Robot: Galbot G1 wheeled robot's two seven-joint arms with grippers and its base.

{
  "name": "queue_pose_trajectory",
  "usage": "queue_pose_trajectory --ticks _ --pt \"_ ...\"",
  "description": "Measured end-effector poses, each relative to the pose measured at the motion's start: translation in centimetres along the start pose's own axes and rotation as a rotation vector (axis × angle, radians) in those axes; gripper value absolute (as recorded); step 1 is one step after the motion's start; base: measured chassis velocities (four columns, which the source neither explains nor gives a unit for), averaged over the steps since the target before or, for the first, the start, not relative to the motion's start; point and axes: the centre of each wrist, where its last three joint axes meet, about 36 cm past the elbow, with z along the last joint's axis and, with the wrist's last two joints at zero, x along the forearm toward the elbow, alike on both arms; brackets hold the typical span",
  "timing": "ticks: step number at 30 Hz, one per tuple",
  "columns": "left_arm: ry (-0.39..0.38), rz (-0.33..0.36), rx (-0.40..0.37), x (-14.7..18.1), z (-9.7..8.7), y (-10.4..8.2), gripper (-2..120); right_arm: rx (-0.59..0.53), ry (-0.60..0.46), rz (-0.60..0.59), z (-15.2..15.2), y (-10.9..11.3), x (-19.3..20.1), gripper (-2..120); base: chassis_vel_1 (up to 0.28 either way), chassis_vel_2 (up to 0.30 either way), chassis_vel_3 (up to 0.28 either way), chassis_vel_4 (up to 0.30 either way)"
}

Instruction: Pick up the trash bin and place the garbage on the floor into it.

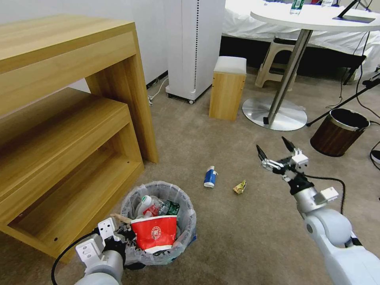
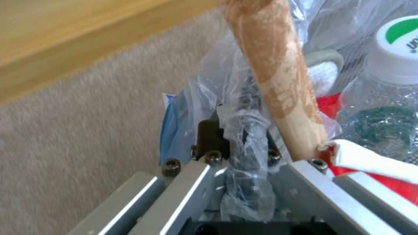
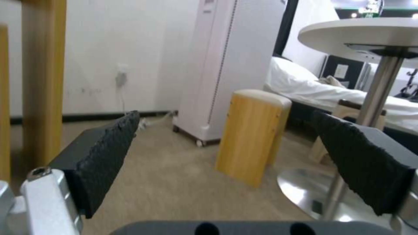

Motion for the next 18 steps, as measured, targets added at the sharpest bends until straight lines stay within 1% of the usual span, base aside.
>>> queue_pose_trajectory --ticks 4,6,9,12,14,18 --pt "0.015 -0.009 0.010 0.3 -0.8 0.4 0 0.026 0.014 -0.005 0.6 0.6 0.8 100 0.000 0.000 0.000 0.000" --pt "0.008 -0.006 0.014 0.6 -1.5 0.7 0 0.040 0.027 -0.011 1.2 1.4 1.3 100 0.000 0.000 0.000 0.000" --pt "0.002 0.000 0.019 1.0 -2.0 0.7 0 0.046 0.040 -0.013 1.6 1.9 1.6 100 0.000 0.000 0.000 0.000" --pt "-0.003 0.000 0.016 1.1 -2.2 0.8 0 0.049 0.046 -0.015 1.9 2.1 1.9 100 0.000 0.000 0.000 0.000" --pt "-0.025 -0.005 -0.001 1.0 -2.3 1.0 0 0.041 0.062 -0.023 2.4 2.5 2.5 100 0.000 0.000 0.000 0.000" --pt "-0.031 -0.003 -0.001 0.9 -2.3 1.0 0 0.023 0.074 -0.025 2.8 2.6 2.8 100 0.000 0.000 0.000 0.000"
